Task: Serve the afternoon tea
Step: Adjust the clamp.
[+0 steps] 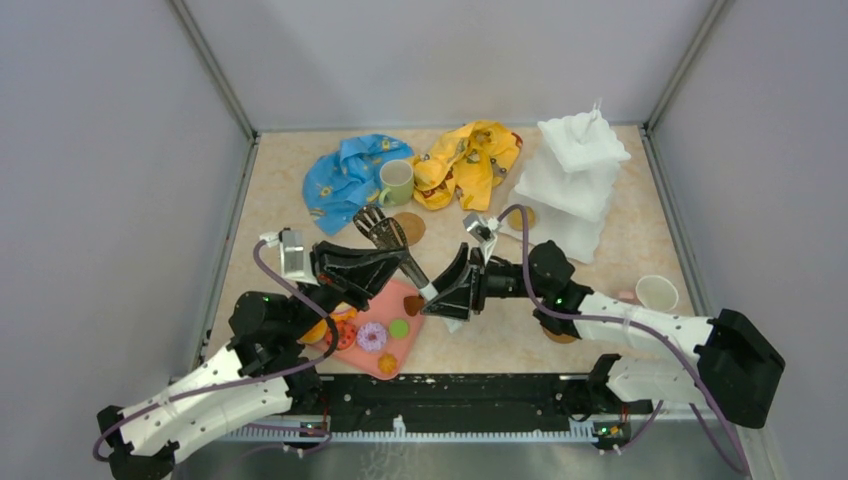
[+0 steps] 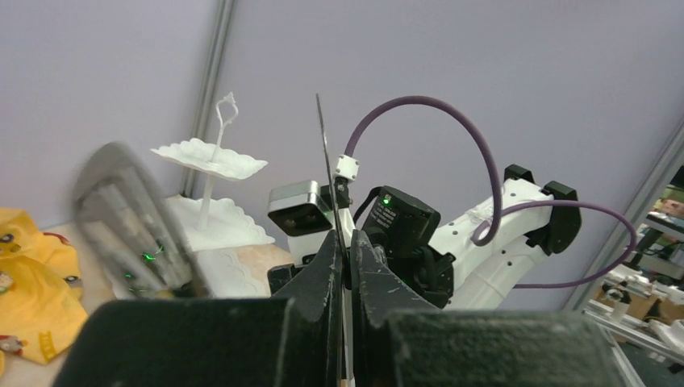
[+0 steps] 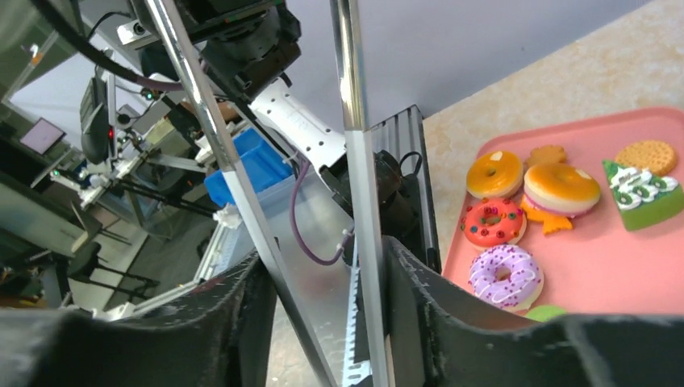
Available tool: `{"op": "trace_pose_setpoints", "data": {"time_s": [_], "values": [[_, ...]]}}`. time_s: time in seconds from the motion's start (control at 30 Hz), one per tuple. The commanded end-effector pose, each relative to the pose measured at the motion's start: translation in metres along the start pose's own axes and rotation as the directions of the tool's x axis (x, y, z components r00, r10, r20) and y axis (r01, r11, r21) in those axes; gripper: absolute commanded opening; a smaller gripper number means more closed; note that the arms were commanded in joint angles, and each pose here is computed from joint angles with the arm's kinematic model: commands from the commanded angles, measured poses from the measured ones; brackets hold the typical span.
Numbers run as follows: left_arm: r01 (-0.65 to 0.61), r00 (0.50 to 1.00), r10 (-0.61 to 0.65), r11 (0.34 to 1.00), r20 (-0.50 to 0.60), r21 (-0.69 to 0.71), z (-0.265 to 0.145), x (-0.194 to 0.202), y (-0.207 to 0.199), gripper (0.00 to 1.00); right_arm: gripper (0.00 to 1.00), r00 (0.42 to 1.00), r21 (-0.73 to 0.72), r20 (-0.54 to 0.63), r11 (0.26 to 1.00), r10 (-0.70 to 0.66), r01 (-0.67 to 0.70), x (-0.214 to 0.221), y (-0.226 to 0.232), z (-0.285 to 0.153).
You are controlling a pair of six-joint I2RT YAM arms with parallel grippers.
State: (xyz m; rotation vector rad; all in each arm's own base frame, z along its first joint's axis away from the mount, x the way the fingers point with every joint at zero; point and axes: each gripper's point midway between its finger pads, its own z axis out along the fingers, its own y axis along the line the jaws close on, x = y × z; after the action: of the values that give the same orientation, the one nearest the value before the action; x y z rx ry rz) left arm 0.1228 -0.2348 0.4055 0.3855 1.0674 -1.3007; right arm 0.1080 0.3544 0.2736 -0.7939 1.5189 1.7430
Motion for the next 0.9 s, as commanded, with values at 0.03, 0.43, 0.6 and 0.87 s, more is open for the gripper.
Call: {"op": "trace_pose_setpoints", "data": {"time_s": [0.03,0.43,0.6,0.87], "values": [[-0.021,0.998,0.021,1.000,0.058,0.010,-0.005,-0.011,-0.002,0.00,0.37,0.996,-0.057,0.072,0.997,-0.052,0.056,-0.016,0.018,-0.001],[0.065,0.997,-0.072,0.958,-0.017,-0.281,-0.060,0.021,0.047,0.62,0.36,0.988,0.172,0.012,0.974,-0.152,0.148,-0.013,-0.017,-0.025],[0.061,0.998,-0.064,0.917,0.008,-0.395,-0.083,0.011,0.063,0.80,0.36,0.952,0.379,-0.258,0.889,-0.166,0.258,0.010,-0.057,-0.049],[-0.152,0.978,0.053,0.843,-0.201,-0.516,-0.059,-0.002,0.082,0.86,0.39,0.827,0.465,-0.552,0.783,-0.108,0.413,0.016,-0.074,-0.078]]}}
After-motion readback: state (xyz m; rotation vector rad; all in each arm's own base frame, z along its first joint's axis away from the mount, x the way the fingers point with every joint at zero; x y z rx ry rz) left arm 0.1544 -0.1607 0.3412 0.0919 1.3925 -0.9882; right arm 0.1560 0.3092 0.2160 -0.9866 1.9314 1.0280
